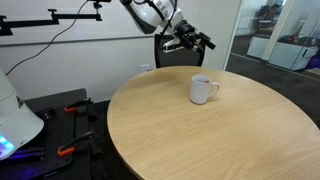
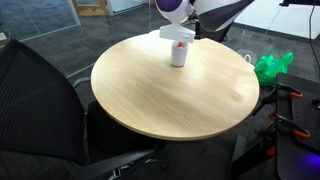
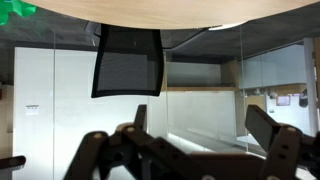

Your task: Put the marker inside the cup

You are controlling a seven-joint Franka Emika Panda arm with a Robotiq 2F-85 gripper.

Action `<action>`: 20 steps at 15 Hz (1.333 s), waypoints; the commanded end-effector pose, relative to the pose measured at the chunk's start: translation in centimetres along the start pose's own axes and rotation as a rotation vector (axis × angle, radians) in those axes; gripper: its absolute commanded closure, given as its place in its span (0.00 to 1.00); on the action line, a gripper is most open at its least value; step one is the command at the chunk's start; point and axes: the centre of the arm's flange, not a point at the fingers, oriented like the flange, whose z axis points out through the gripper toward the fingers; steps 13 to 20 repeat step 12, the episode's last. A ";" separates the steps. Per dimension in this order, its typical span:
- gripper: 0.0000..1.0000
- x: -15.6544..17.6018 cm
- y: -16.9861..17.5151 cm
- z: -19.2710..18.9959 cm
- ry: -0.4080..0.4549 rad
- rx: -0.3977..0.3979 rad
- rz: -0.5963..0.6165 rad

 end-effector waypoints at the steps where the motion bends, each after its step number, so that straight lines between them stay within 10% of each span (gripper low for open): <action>1: 0.00 2.2 1.9 -2.7 0.002 0.017 0.041; 20: 0.00 1.8 0.8 -2.6 -0.006 0.026 0.017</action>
